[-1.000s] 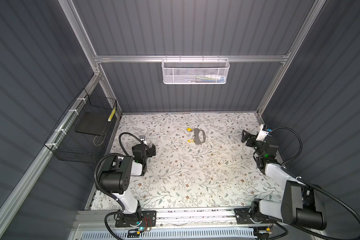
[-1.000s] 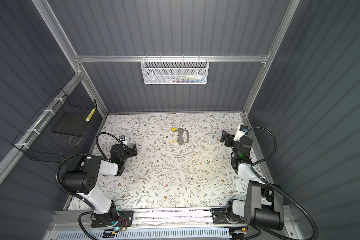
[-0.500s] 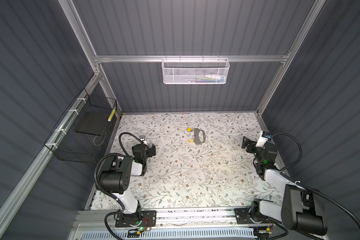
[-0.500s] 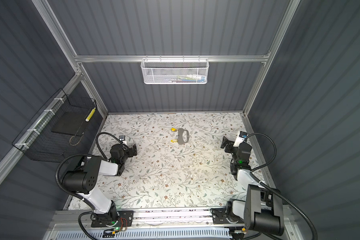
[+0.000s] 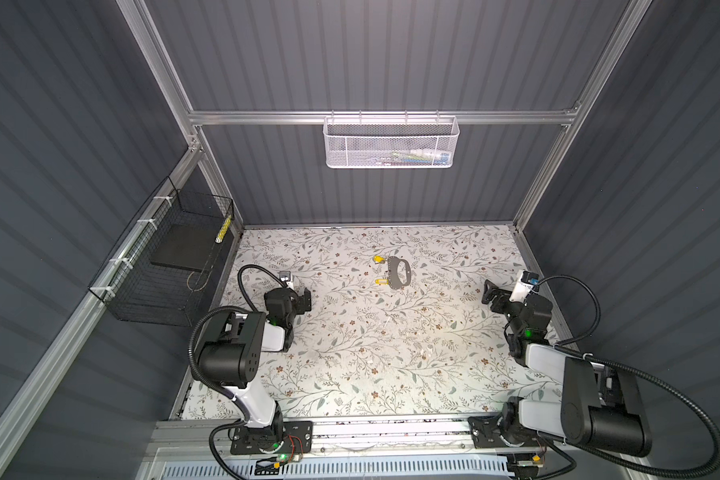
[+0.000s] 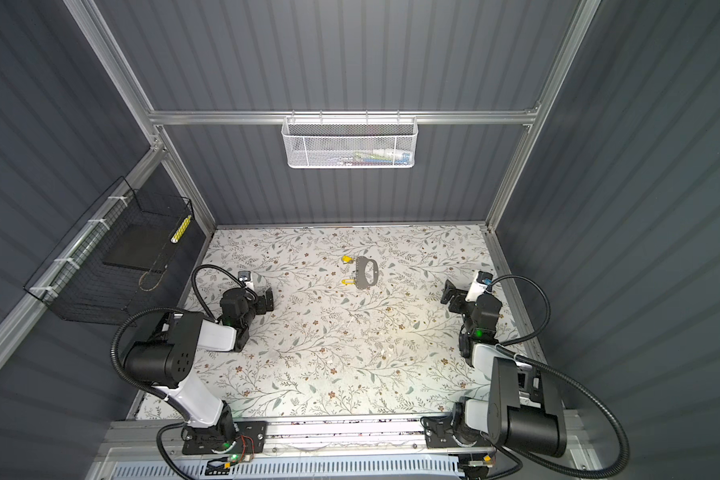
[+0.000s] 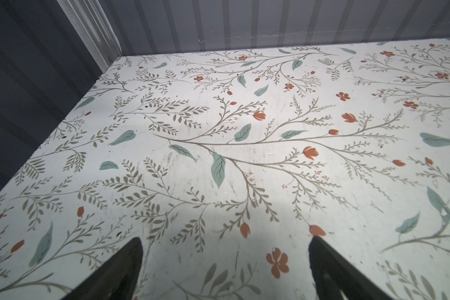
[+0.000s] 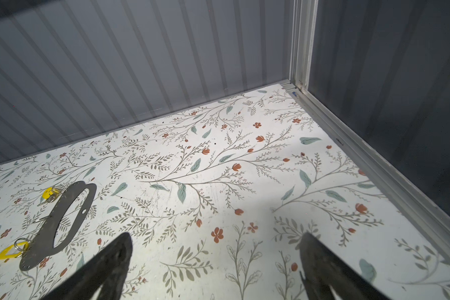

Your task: Put the keys on the keyring

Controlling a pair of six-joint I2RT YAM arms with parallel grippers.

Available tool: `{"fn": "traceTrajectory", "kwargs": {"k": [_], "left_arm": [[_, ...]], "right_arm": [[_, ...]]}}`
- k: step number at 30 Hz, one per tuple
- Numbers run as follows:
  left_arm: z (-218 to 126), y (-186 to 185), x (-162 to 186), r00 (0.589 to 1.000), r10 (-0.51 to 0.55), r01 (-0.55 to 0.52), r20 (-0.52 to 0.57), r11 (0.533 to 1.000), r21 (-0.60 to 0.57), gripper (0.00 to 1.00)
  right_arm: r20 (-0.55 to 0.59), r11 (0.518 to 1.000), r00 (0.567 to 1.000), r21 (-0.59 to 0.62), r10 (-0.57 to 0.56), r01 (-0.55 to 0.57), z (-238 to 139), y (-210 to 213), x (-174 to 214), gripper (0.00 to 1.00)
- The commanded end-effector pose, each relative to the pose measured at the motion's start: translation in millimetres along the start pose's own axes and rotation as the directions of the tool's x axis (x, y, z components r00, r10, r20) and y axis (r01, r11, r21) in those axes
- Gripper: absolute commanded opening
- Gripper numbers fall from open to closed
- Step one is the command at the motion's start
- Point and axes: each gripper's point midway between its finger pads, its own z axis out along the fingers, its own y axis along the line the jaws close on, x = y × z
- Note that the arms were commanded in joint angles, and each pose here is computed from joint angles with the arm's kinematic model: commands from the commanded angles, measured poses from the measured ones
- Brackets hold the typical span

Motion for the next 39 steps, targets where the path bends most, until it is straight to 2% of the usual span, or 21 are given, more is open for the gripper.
{"fn": "traceTrajectory", "kwargs": {"k": [1, 11, 13, 15, 39], "left_arm": [[2, 4, -1, 1.0, -0.013, 0.013, 0.002, 1.0, -0.01, 1.0], [2, 4, -1, 1.0, -0.013, 0.013, 0.001, 1.0, -0.01, 1.0], [1, 4, -1, 1.0, -0.013, 0.013, 0.002, 1.0, -0.01, 1.0], [2, 4, -1, 1.0, -0.013, 0.013, 0.001, 1.0, -0.009, 1.0], [2, 4, -1, 1.0, -0.013, 0.013, 0.001, 1.0, -0.01, 1.0]], "right_arm": [[0.047, 0.998, 0.998, -0.055, -0.035, 0.038, 0, 8, -3, 0.99], [0.057, 0.988, 0.995, -0.129, -0.078, 0.085, 0, 21, 8, 0.99], [0.056, 0.97, 0.994, -0.219, -0.093, 0.103, 7, 36, 11, 0.99], [-0.015, 0.969, 0.992, -0.219, -0.124, 0.118, 11, 39, 18, 0.99], [0.004, 0.972, 0.99, -0.191, -0.14, 0.138, 14, 39, 16, 0.99]]}}
